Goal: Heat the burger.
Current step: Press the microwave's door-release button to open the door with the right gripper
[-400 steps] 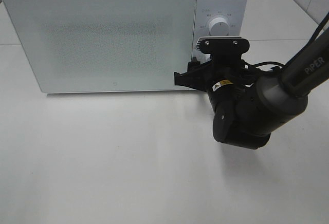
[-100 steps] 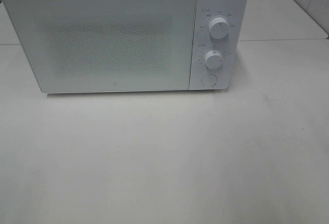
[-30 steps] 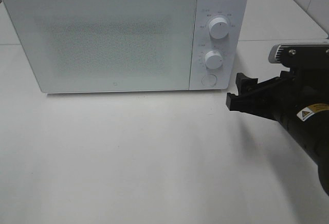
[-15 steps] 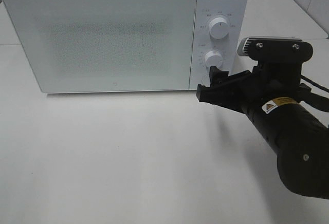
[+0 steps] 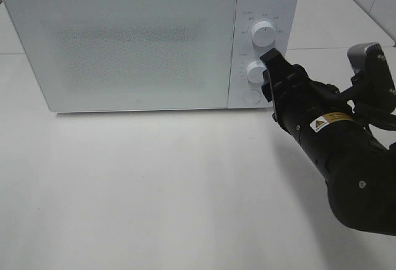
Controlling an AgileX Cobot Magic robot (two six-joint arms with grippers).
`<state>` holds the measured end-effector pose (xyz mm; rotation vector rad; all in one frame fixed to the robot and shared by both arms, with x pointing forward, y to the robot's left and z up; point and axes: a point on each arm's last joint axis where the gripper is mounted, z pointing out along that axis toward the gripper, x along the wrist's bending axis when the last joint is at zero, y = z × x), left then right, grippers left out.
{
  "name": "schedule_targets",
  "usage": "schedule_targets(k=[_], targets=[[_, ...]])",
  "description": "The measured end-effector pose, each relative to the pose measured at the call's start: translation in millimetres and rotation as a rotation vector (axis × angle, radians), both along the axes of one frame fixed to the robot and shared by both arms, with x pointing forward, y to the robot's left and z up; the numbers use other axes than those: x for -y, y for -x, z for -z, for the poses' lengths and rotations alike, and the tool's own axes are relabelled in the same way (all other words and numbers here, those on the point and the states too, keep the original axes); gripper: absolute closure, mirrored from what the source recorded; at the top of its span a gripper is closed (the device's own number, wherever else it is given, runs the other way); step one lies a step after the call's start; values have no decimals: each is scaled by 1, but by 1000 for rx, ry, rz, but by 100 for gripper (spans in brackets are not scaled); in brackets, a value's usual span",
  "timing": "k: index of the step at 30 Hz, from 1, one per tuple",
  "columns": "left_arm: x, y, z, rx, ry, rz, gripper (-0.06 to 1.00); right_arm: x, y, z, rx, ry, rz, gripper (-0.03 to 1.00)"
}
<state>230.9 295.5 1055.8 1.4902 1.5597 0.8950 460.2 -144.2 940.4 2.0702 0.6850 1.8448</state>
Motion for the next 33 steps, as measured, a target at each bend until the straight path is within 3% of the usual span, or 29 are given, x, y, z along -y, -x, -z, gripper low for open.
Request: schedule_targets(k=[1,2,3,4,6,13,19,33], targets=[[0,0,0,0,0,0,-4,0,0,0,-5,-59,7,56],[0,0,0,0,0,0,-4,0,0,0,-5,-59,7,56],[0,0,0,0,0,0,-4,0,0,0,-17,-171,22,64],[0,0,0,0,0,0,-4,0,0,0,-17,-171,22,64],[0,0,0,0,0,0,-4,0,0,0,-30,-300,41,75],[0,0,0,0,0,0,-4,-2,1,6,-108,-376,45,94],[0,0,0,0,0,0,-4,-4,4,14,-207,-436,51,96],[0,0,0,0,0,0,-4,0,-16,40,-286,-482,81,96]])
